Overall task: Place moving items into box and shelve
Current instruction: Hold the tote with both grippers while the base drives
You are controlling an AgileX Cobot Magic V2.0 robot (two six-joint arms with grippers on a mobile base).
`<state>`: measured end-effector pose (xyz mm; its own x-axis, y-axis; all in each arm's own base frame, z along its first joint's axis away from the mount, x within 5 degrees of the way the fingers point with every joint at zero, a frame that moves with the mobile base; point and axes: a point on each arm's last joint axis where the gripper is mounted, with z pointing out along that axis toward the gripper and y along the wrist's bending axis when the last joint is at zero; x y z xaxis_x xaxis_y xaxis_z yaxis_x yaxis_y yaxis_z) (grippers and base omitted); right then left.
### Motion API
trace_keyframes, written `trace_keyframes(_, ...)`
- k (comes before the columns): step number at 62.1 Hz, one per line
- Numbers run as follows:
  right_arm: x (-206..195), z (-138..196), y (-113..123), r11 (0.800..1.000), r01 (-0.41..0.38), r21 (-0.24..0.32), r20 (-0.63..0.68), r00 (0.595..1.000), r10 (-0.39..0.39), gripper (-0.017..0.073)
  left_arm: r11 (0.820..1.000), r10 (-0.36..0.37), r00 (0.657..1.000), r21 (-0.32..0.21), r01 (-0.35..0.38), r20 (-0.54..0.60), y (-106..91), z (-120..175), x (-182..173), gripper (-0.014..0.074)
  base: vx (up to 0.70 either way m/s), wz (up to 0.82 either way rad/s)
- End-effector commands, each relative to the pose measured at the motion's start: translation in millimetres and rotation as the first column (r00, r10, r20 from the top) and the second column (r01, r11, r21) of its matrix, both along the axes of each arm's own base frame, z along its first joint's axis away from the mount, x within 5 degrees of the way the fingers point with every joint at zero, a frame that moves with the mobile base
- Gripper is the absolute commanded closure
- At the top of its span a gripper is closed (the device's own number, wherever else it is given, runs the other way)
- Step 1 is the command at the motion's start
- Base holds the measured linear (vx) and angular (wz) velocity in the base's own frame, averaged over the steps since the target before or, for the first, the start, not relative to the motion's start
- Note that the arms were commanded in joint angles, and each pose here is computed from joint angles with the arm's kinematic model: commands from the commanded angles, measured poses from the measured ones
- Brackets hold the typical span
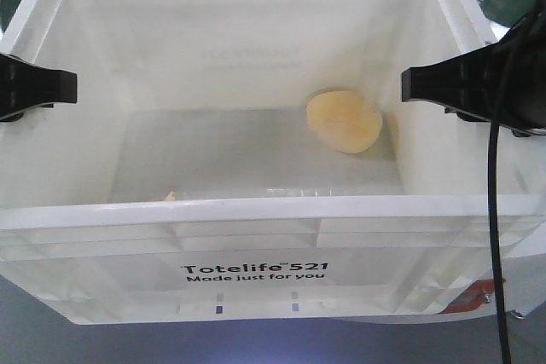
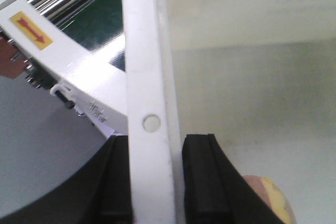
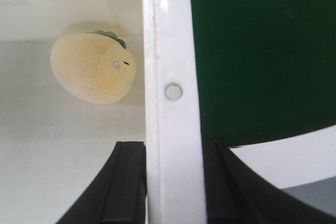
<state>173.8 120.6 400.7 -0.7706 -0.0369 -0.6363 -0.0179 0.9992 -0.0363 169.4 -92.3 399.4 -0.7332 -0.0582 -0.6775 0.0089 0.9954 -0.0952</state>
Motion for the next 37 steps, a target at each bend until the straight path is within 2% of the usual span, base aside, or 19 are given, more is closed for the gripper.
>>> trace_keyframes(1,-2.1,20.9,-5.5,1.000,-0.018,0.021,0.110,0.994,0.016,0.0559,0.995,-0.057,0.982,-0.073,0.071,0.181,-3.7,24.1,0.4,0.0500,-0.10,0.47)
trace_keyframes(37,-2.1,20.9,-5.5,1.000,-0.018,0.021,0.110,0.994,0.016,0.0559,0.995,-0.057,0.982,-0.073,0.071,0.181,-3.7,24.1,0.4,0.0500,-0.12,0.53)
